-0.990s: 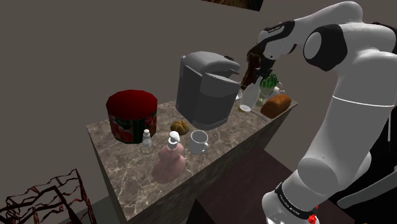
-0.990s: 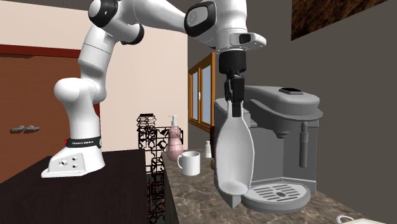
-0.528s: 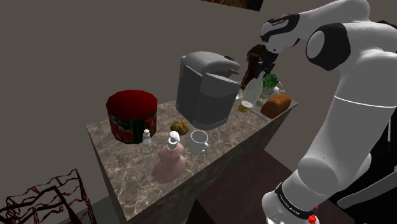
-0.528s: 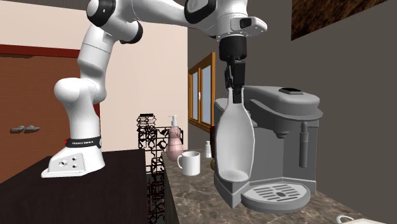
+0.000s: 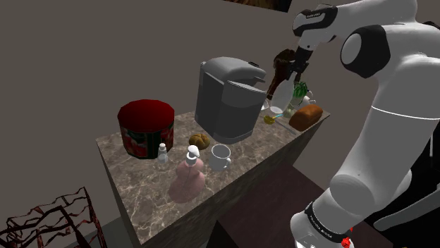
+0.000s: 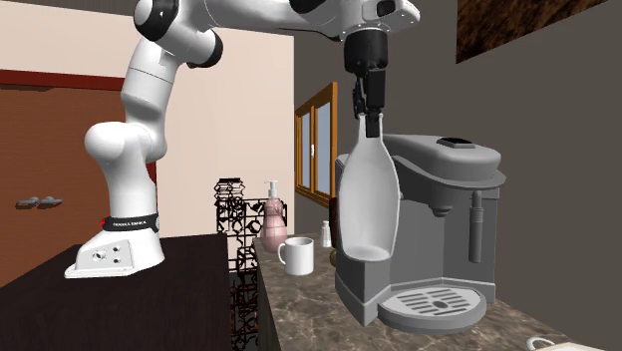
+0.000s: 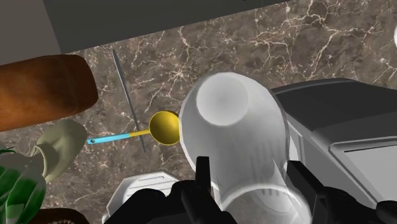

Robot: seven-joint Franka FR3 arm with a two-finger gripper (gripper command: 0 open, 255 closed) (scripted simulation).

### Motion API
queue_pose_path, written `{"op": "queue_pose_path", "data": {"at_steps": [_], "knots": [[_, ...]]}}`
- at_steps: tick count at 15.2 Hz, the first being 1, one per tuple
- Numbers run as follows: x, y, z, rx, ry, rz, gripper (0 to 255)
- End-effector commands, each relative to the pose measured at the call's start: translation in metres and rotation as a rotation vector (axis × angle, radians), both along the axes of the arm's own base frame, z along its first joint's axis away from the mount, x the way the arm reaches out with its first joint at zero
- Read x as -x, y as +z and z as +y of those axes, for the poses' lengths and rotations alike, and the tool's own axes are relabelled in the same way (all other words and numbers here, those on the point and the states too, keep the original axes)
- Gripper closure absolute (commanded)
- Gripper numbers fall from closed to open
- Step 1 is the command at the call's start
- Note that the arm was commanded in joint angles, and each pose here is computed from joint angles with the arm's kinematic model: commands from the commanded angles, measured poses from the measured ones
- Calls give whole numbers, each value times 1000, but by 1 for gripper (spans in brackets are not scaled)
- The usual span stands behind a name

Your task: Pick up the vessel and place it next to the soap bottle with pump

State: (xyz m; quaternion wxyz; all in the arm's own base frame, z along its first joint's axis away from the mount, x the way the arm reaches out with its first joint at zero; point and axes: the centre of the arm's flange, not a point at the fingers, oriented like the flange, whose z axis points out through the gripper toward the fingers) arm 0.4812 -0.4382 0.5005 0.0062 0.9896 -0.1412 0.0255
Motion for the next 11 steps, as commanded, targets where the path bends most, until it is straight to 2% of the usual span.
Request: {"op": "queue_pose_path", "data": {"at_steps": [1, 11], "knots": [[0, 11, 2, 0, 0, 0, 255], [0, 64, 2, 0, 0, 0, 255]]}}
